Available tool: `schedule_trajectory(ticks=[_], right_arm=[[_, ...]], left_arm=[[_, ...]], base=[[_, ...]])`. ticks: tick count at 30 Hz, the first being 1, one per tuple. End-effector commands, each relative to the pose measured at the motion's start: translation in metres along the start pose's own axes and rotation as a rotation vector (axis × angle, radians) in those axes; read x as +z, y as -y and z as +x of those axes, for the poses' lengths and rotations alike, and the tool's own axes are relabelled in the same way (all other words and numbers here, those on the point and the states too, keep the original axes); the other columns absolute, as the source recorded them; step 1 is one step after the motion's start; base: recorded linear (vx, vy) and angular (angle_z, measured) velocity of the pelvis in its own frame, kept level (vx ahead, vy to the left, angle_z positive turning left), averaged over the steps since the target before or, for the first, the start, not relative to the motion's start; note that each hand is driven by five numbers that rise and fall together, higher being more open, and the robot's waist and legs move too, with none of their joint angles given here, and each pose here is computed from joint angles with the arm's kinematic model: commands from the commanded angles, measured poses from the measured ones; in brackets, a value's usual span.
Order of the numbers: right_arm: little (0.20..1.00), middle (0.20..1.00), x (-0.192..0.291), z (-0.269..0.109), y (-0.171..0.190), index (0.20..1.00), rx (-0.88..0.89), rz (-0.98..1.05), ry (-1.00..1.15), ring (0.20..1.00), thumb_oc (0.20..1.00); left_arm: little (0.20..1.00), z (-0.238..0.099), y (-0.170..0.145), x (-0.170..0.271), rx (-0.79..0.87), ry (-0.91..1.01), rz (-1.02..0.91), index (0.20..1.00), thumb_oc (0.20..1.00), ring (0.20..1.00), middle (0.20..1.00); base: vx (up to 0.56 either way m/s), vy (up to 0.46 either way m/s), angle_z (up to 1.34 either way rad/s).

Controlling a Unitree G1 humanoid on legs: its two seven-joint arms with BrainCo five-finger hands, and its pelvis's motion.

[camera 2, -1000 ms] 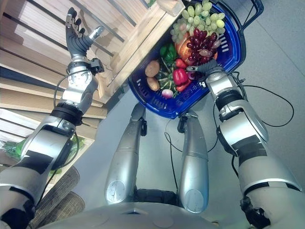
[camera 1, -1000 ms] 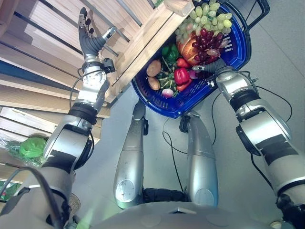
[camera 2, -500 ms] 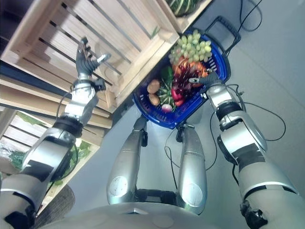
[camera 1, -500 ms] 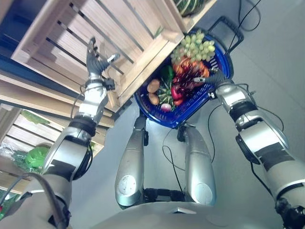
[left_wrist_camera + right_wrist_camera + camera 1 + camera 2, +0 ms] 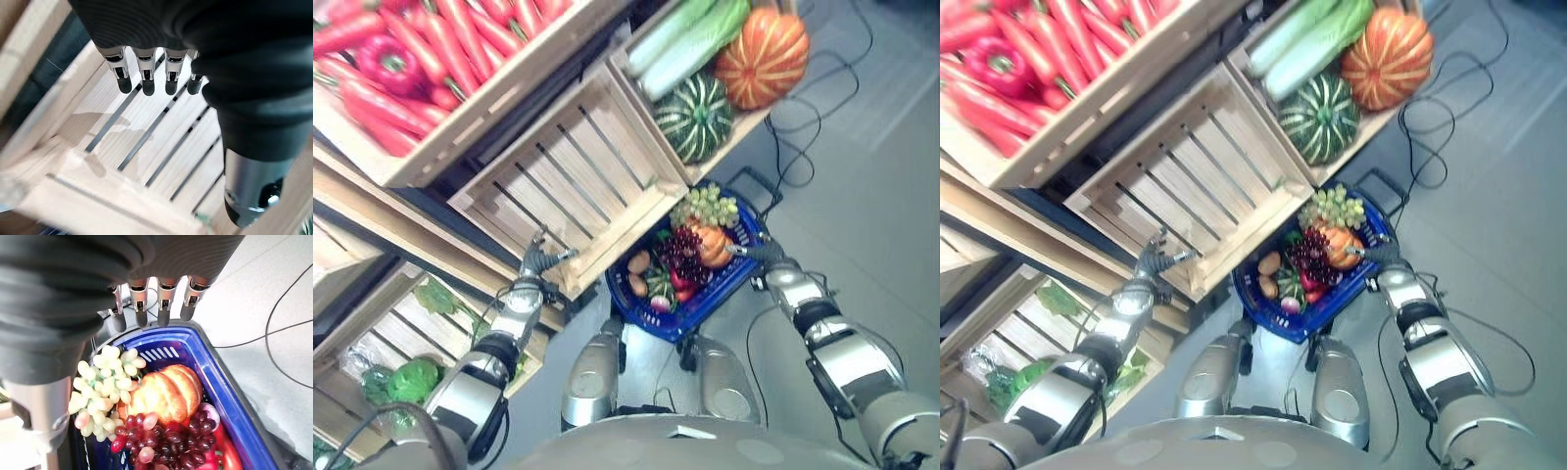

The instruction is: Pick up fruits and vegetables into the basket

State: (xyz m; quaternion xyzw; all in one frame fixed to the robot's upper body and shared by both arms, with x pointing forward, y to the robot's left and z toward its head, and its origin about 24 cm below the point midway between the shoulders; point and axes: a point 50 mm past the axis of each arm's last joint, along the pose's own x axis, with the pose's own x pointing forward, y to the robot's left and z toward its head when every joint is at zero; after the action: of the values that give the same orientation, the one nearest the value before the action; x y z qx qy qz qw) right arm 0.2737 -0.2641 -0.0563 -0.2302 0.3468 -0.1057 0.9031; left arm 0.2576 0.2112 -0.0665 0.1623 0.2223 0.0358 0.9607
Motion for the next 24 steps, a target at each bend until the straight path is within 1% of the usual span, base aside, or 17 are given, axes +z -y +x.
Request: schedule_trajectory(ticks=[1,6,9,16,24], right_arm=[[1.000,1.000,-0.054,-0.015,-0.025,1.000,0.067,0.016,-0.088,1.000,1.000],[1.000,1.000,-0.107,-0.033,-0.036,1.000,0.110,0.002,-0.243,1.000,1.000],[1.000,1.000,-0.131,-0.044,-0.038,1.000,0.137,-0.031,-0.323,1.000,1.000],[1.000,1.000,-0.173,-0.068,-0.043,1.000,0.172,-0.014,-0.480,1.000,1.000],[1.000,1.000,-0.193,-0.082,-0.046,1.000,0.205,-0.036,-0.576,1.000,1.000]], left_arm=[[1.000,-0.020,-0.008,-0.051,-0.088,-0.180,0.108,1.000,1.000,1.000,1.000],[1.000,-0.052,-0.004,-0.099,-0.194,-0.355,0.140,1.000,1.000,1.000,1.000],[1.000,-0.065,-0.007,-0.116,-0.203,-0.437,0.117,1.000,1.000,1.000,1.000],[1.000,-0.086,-0.009,-0.139,-0.222,-0.551,0.072,1.000,1.000,1.000,1.000],[1.000,-0.090,-0.003,-0.144,-0.227,-0.589,0.003,1.000,1.000,1.000,1.000]], base=[[0.21,-0.046,0.01],[0.13,-0.025,-0.01],[0.07,-0.003,-0.01],[0.04,0.012,-0.13],[0.02,0.009,-0.11]])
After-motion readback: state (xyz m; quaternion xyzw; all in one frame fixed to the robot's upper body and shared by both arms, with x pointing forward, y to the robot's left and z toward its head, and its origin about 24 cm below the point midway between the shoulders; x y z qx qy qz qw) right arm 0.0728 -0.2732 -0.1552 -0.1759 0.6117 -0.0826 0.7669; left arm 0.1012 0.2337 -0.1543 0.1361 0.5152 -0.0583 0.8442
